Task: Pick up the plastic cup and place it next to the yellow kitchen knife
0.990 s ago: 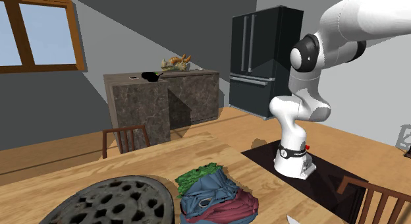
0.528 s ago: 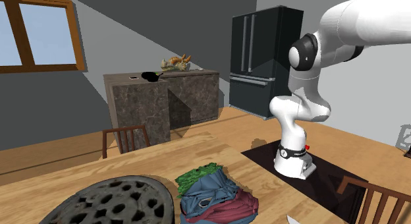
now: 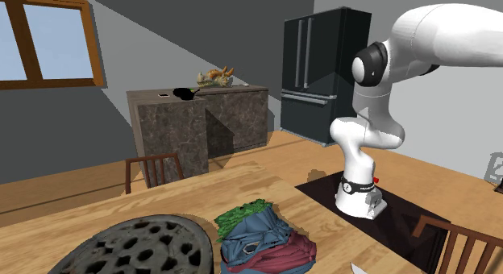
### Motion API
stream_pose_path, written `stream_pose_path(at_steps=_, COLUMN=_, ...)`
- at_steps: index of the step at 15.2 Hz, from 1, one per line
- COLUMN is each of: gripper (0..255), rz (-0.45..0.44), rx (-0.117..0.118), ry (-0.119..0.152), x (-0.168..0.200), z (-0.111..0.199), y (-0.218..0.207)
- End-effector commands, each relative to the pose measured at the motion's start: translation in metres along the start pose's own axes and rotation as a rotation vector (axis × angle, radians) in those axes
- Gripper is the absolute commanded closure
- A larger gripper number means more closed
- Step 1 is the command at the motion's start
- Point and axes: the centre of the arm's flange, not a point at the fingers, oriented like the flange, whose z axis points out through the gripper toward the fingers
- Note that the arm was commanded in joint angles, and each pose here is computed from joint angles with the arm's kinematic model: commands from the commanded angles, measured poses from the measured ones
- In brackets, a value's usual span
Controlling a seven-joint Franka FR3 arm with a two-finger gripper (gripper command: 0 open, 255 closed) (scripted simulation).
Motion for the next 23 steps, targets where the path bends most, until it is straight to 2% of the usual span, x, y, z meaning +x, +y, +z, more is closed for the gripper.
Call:
stream_pose_path(at_steps=1, gripper=255, rz=0.000, rx=0.001, ry=0.000, x=-0.001, z=0.010, y=0.000)
stream_pose_path(at_steps=18, gripper=255, rz=0.000, rx=0.001, ry=0.000, x=-0.009, z=0.101, y=-0.003)
stream_pose_path(at_steps=23, gripper=255, rz=0.000, rx=0.001, ry=0.000, x=-0.009, z=0.101, y=-0.003)
